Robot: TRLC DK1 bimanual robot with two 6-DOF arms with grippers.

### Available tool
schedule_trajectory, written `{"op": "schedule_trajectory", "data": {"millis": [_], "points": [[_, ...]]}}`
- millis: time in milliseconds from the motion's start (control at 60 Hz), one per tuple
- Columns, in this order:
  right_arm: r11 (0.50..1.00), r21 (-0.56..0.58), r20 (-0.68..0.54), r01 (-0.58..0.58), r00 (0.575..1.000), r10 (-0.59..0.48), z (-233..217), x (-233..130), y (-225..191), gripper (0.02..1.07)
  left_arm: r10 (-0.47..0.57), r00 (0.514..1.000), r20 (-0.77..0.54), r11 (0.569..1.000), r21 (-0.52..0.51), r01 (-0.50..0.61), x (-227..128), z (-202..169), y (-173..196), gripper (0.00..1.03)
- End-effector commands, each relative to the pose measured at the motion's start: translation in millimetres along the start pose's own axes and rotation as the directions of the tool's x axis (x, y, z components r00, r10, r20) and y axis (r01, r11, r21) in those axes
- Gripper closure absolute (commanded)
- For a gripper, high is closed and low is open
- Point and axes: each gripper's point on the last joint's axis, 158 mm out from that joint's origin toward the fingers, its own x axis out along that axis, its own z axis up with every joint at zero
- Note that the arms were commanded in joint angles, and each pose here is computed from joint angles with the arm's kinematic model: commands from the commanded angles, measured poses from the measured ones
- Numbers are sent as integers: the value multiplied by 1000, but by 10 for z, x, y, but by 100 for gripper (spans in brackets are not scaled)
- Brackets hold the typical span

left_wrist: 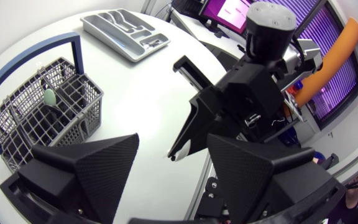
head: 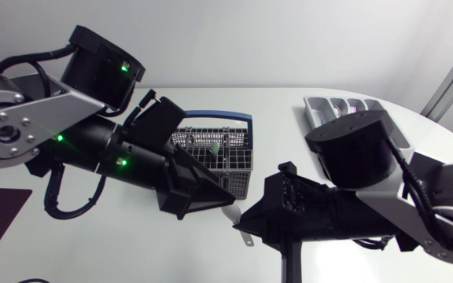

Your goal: Unload the cutlery basket into the drawer organizer.

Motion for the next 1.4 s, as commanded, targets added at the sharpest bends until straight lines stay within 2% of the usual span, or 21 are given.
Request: {"op": "schedule_trajectory", "data": {"millis": [0, 133, 400, 633, 817, 933, 1017, 1200, 1383], "points": [[999, 34, -51, -16, 999, 18, -190, 45, 52, 102, 22, 999, 42, 999, -36, -21, -47, 188, 117, 11], [999, 40, -77, -10, 997, 13, -285, 14, 51, 102, 73, 995, 72, 993, -93, -66, -114, 291, 382, 11], [992, 67, -118, 108, 988, -100, -526, -308, -289, 102, 190, 981, 43, 970, -162, -181, -86, 308, 869, 11], [966, 83, -183, 245, 957, -226, -873, -636, -712, 102, 276, 961, 1, 950, -151, -273, 18, 287, 1030, 11], [948, 69, -227, 311, 930, -288, -1162, -832, -964, 102, 351, 936, -35, 914, -203, -350, 105, 285, 1197, 11], [940, 30, -259, 339, 911, -320, -1322, -933, -1121, 102, 348, 933, -93, 897, -256, -360, 185, 251, 1266, 11], [937, 1, -277, 349, 900, -335, -1402, -999, -1192, 102, 338, 930, -145, 878, -308, -367, 249, 190, 1321, 5], [934, -52, -318, 354, 881, -351, -1556, -1123, -1319, 102, 340, 928, -151, 855, -362, -372, 258, 203, 1366, 5], [931, -93, -369, 353, 856, -362, -1754, -1257, -1489, 102, 354, 920, -171, 792, -469, -392, 242, 214, 1435, 5]]}}
